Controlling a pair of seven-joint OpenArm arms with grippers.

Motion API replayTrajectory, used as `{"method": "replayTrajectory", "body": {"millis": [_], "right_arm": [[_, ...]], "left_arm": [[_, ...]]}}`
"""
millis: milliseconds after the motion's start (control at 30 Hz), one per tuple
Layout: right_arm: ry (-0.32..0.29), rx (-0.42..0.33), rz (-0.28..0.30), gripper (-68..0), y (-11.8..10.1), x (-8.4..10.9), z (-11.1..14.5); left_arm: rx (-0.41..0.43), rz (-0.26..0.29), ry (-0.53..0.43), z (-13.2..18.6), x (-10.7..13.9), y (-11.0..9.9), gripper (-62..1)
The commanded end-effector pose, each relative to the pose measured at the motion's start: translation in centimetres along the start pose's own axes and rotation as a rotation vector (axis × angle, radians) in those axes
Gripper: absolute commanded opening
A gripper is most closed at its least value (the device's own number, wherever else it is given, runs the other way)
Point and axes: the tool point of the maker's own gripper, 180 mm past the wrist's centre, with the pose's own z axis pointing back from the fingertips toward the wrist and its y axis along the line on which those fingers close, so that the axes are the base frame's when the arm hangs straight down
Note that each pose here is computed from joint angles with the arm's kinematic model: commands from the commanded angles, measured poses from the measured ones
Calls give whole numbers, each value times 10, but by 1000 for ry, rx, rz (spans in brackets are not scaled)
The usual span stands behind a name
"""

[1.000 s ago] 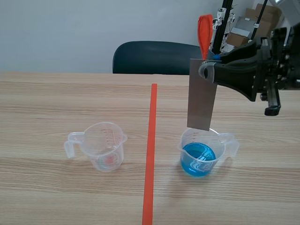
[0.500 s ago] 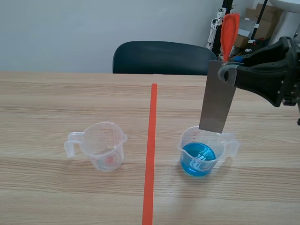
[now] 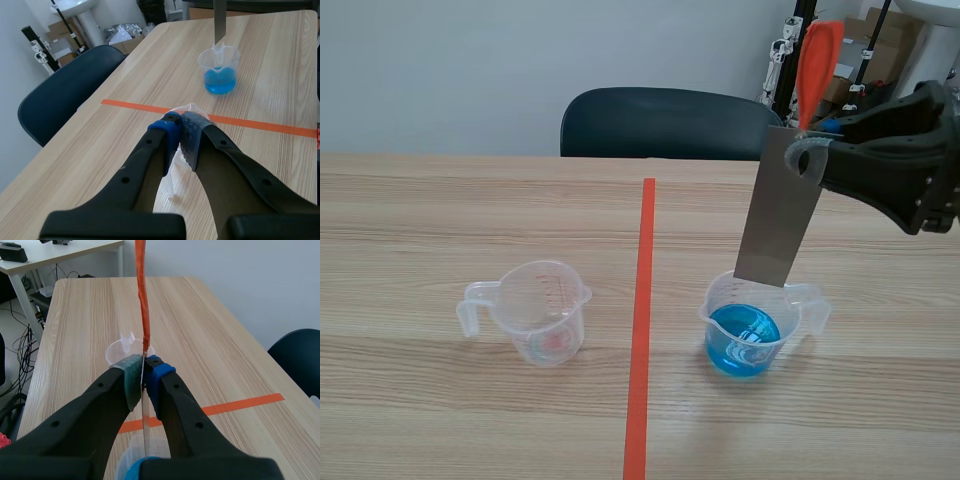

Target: Do the redox reaction experiment. move the plate over the blue solution

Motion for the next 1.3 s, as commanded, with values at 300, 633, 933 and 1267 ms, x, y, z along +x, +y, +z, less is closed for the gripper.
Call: {"method": "replayTrajectory", "body": {"millis": [300, 633, 933, 1267], "right_arm": [[-73, -35, -32, -669, -9, 19, 1], [-89, -62, -57, -669, -16, 20, 3], [-81, -62, -57, -669, -16, 19, 3], [-79, -62, -58, -669, -16, 18, 3]], "left_arm": [[-82, -67, -10, -39, 22, -4, -584], [-68, -117, -2, -45, 25, 7, -584], [-58, -128, -12, -62, 15, 7, -582], [-122, -142, -10, -100, 8, 4, -582]]}}
